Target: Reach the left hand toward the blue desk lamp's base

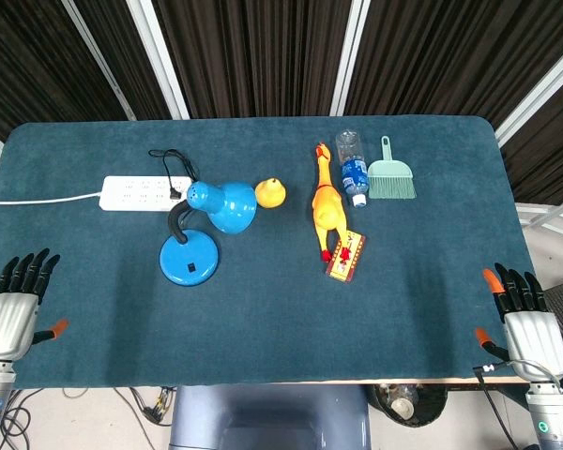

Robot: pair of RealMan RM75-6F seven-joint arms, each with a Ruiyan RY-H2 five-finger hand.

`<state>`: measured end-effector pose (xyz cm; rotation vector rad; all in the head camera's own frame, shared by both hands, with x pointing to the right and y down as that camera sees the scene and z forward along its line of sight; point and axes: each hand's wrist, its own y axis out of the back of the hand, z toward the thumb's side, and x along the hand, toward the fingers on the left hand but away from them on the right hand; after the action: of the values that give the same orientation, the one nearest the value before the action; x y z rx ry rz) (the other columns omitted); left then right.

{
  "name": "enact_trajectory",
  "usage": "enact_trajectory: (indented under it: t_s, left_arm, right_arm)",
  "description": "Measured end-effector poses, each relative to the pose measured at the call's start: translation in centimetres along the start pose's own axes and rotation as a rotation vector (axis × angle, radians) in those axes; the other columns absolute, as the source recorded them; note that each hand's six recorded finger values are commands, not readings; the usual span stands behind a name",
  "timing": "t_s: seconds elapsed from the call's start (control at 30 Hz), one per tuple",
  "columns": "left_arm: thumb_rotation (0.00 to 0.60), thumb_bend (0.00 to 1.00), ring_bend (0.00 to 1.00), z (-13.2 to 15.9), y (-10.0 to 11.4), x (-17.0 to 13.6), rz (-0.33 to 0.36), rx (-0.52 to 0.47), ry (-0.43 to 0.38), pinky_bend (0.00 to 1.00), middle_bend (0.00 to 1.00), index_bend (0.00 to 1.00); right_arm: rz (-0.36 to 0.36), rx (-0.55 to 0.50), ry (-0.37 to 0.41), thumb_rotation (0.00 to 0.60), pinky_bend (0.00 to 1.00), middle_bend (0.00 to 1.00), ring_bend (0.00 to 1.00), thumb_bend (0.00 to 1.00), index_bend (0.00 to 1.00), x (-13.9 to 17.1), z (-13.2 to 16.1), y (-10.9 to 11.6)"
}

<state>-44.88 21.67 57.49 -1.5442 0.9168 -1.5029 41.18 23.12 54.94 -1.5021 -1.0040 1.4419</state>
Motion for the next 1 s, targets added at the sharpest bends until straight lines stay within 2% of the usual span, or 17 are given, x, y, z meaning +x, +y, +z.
enact_trajectory:
  t_s: [0.6, 0.87, 0.9, 0.93, 0.97, 1.0]
  left_arm:
    - [0.600, 0.00, 0.00, 0.4, -1.0, -0.1, -0.068, 0.011, 0.015, 0.00, 0.00, 0.00]
    - [0.600, 0.00, 0.00, 1.0, -0.9, -0.1, -0.076, 0.024, -0.010, 0.00, 0.00, 0.00]
    - [0.600, 0.00, 0.00, 1.1, -1.0, 0.0, -0.077, 0.027, -0.016, 0.02, 0.00, 0.00]
    - [0.600, 0.01, 0.04, 1.2, -1.0, 0.1, -0.078, 0.029, -0.020, 0.10, 0.02, 0.00]
    - [0.600, 0.05, 0.15, 1.4, -1.0, 0.1, -0.079, 0.030, -0.025, 0.26, 0.11, 0.00]
    - [0.600, 0.10, 0.31, 1.6, -1.0, 0.3, -0.081, 0.035, -0.034, 0.46, 0.25, 0.00]
  right_arm:
    - [0.014, -0.026, -0.007, 0.600, 0.01, 0.00, 0.00, 0.29, 0.00, 0.0, -0.3, -0.1]
    - [0.013, -0.034, -0.006, 0.600, 0.01, 0.00, 0.00, 0.29, 0.00, 0.0, -0.1, 0.0]
    - [0.012, -0.035, -0.006, 0.600, 0.01, 0.00, 0.00, 0.29, 0.00, 0.0, -0.1, 0.0]
    - [0.011, -0.036, -0.006, 0.600, 0.01, 0.00, 0.00, 0.29, 0.00, 0.0, -0.1, 0.0]
    - [0.011, -0.037, -0.006, 0.600, 0.01, 0.00, 0.00, 0.29, 0.00, 0.0, -0.1, 0.0]
    - [0.011, -0.038, -0.006, 0.600, 0.01, 0.00, 0.00, 0.29, 0.00, 0.0, -0.1, 0.0]
